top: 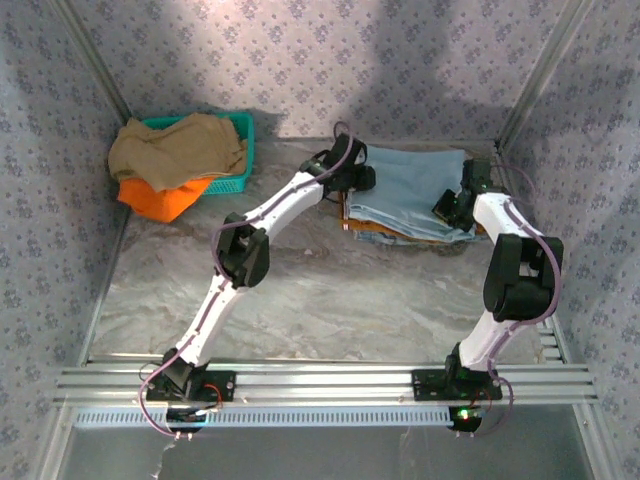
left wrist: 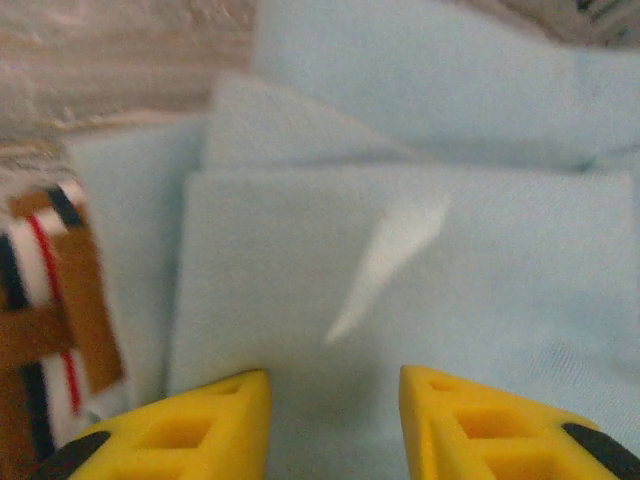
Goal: Fold and stack the trousers
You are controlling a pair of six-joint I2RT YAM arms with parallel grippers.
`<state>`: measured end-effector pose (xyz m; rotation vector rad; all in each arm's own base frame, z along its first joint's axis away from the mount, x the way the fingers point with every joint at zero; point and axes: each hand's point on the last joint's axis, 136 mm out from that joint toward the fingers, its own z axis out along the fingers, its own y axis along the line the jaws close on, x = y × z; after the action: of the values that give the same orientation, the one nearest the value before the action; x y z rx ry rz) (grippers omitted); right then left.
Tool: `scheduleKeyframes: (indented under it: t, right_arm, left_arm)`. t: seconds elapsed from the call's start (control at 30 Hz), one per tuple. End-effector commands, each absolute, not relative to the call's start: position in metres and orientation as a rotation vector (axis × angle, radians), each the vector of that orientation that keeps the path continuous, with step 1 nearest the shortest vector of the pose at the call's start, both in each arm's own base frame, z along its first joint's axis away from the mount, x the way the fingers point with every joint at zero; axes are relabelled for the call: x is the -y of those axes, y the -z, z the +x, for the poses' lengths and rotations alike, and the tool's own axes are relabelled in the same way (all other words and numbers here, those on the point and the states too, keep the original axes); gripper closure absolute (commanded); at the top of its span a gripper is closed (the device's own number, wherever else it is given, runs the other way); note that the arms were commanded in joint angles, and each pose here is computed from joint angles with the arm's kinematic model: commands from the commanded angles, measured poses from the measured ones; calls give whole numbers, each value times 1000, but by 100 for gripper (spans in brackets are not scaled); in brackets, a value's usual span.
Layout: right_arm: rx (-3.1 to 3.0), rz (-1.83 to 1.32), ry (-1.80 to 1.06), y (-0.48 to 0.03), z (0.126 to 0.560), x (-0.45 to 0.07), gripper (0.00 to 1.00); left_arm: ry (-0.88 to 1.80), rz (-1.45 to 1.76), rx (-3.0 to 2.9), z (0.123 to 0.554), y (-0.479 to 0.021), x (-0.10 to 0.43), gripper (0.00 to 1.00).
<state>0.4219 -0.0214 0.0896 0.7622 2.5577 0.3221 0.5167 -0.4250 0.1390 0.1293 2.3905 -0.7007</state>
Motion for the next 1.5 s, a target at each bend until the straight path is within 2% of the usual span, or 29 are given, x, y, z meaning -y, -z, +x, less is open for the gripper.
scheduleKeyframes:
  t: [0.0, 0.07, 0.13, 0.17, 0.2, 0.27, 0.37, 0.43, 0.5, 0.57, 0.67, 0.8, 1.03, 1.2, 1.33, 1.43, 1.47]
  right_arm:
    - [-2666, 924, -188, -49, 385, 46, 100]
    - [-2654, 945, -161, -52, 384, 54, 99]
    - [-2643, 946, -164, -58, 387, 56, 96]
    - [-2649, 940, -173, -59, 386, 54, 95]
    - [-2620, 903, -208, -76, 397, 50, 94]
    - [-2592, 842, -229, -98, 403, 39, 91]
    - [-2543, 760, -240, -133, 413, 23, 87]
    - [-2511, 758, -238, -145, 426, 22, 86]
    - [-2504, 758, -252, -147, 444, 23, 88]
    - [-2523, 735, -325, -145, 467, 13, 94]
    - [-2541, 646, -415, -143, 500, -15, 100]
    - [-2564, 551, -520, -134, 531, -49, 100]
    - [-2640, 619, -613, -82, 562, -54, 100]
    - [-2650, 632, -630, -74, 567, -52, 100]
    - [-2639, 591, -624, -96, 564, -49, 97]
    - [-2605, 529, -592, -134, 555, -47, 85]
    - [-2582, 507, -571, -151, 550, -47, 79]
  left_arm:
    - [637, 58, -2452, 522, -115, 398, 66]
    - [654, 49, -2450, 514, -115, 395, 69]
    - [671, 47, -2435, 506, -123, 390, 67]
    - [672, 54, -2427, 504, -128, 388, 63]
    - [672, 70, -2412, 501, -140, 385, 51]
    - [675, 120, -2390, 494, -166, 382, 34]
    - [656, 185, -2367, 481, -201, 376, 24]
    - [644, 231, -2364, 468, -215, 377, 24]
    - [635, 292, -2362, 453, -225, 384, 26]
    - [620, 352, -2362, 435, -228, 395, 32]
    - [647, 418, -2370, 415, -218, 413, 51]
    - [726, 461, -2423, 396, -179, 431, 73]
    - [731, 423, -2503, 378, -113, 419, 100]
    - [710, 397, -2572, 367, -75, 408, 100]
    - [747, 395, -2566, 362, -86, 409, 99]
    - [793, 402, -2519, 357, -121, 407, 80]
    - [806, 411, -2490, 354, -138, 404, 68]
